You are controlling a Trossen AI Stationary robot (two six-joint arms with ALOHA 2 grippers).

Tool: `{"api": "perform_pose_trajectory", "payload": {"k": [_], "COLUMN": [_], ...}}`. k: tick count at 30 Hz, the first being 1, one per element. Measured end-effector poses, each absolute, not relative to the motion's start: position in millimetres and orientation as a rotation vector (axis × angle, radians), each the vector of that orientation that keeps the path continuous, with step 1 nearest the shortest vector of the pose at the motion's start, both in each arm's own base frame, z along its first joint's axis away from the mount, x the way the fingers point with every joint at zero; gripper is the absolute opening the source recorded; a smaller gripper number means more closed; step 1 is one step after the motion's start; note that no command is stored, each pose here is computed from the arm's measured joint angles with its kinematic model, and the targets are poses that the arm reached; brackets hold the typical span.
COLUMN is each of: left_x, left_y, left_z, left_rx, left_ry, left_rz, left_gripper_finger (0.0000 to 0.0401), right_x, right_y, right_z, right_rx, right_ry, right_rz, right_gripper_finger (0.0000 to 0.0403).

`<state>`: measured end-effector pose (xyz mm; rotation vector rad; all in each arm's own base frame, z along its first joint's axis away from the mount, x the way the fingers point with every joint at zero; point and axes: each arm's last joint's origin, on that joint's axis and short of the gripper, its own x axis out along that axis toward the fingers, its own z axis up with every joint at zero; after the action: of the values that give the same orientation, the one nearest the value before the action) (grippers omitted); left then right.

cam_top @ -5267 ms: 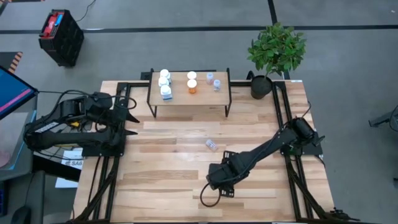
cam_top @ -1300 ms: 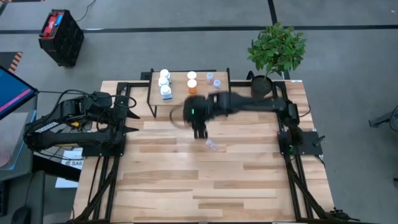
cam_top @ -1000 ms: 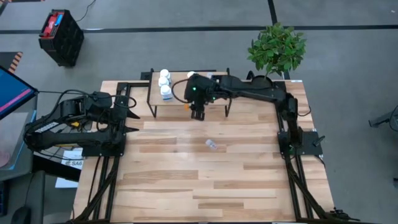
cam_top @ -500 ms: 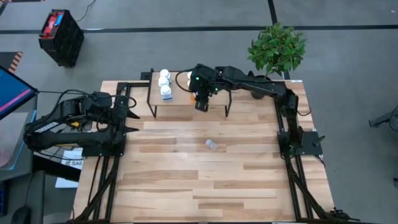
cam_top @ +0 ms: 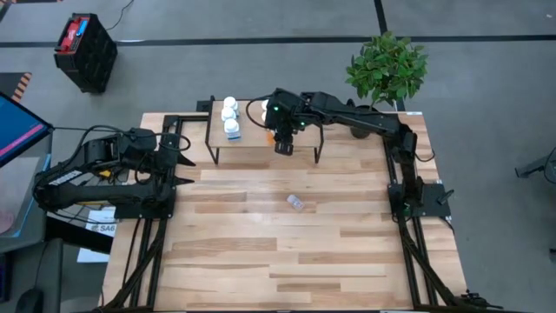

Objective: Pick and place medicine bottles onto shelf by color
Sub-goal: Put the orange pill bottle on the shelf aligned with the other orange pill bottles

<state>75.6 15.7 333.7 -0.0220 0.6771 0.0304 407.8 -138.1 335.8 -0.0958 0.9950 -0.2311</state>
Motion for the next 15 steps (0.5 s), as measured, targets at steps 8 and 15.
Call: {"api": "perform_pose_trajectory", "payload": {"k": [8, 15], "left_x": [75.6, 75.6], "left_y": [15.7, 15.7], "left_z": [333.7, 333.6], "left_rx": [-0.022, -0.022], "left_ry": [0.677, 0.677], "left_rz": [0.03, 0.03], "left_gripper_finger": [0.0233, 0.0233], "right_x": [402.6, 400.6], "right_y": [-146.0, -146.8], "right_z": [333.5, 332.6], "right_rx": [-0.093, -0.102], "right_ry": [1.031, 1.051], "right_rz": [-0.235, -0.223], "right_gripper_finger": [0.0207, 0.0207]}}
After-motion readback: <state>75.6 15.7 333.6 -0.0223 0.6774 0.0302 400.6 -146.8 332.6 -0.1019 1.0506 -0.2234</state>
